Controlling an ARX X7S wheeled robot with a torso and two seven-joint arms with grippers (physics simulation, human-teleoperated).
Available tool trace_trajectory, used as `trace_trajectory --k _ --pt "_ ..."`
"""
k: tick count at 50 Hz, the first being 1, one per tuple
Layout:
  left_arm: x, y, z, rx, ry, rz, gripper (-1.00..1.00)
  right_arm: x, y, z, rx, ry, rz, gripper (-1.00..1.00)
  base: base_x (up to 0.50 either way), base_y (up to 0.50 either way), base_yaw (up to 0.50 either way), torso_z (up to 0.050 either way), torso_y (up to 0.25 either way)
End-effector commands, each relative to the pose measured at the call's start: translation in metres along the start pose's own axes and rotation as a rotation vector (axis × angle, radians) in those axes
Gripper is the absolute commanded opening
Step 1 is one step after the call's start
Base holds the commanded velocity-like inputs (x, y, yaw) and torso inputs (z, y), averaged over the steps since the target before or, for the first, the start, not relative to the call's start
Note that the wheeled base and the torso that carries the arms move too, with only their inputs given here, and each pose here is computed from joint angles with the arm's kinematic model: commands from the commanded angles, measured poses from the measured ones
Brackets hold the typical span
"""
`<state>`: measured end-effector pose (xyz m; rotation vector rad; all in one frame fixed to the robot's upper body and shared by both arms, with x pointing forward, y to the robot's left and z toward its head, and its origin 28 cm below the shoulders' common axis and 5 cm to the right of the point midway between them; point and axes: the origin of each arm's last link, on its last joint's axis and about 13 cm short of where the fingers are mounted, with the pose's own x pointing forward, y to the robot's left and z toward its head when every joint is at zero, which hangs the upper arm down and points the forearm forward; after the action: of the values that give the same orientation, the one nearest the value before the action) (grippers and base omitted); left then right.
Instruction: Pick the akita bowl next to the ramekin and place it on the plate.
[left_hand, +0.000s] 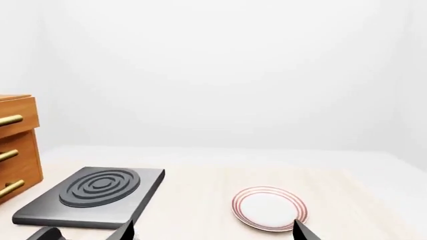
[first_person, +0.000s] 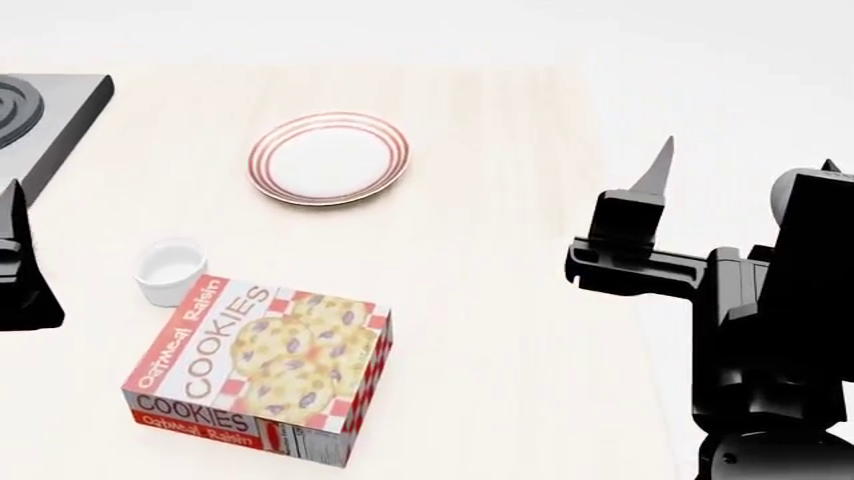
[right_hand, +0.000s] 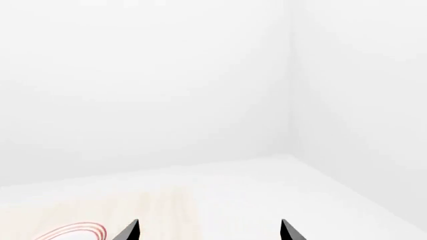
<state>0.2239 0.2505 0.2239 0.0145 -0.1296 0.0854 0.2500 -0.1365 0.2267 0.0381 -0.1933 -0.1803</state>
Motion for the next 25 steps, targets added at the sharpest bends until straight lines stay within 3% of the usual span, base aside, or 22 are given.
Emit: trace_trajectory --k 1,25 --pt "-0.0035 0.0000 0.0010 -0.023 -0.017 -0.009 1.00 0.0020 -0.0014 -0.0005 0.021 -0.003 -0.007 1.00 0.23 0.00 0.00 0.000 0.000" --pt "-0.0045 -0.0002 0.0016 -0.023 -0.018 -0.009 1.00 0.0007 -0.0012 0.0017 0.021 -0.006 -0.004 1.00 0.24 0.00 0.00 0.000 0.000"
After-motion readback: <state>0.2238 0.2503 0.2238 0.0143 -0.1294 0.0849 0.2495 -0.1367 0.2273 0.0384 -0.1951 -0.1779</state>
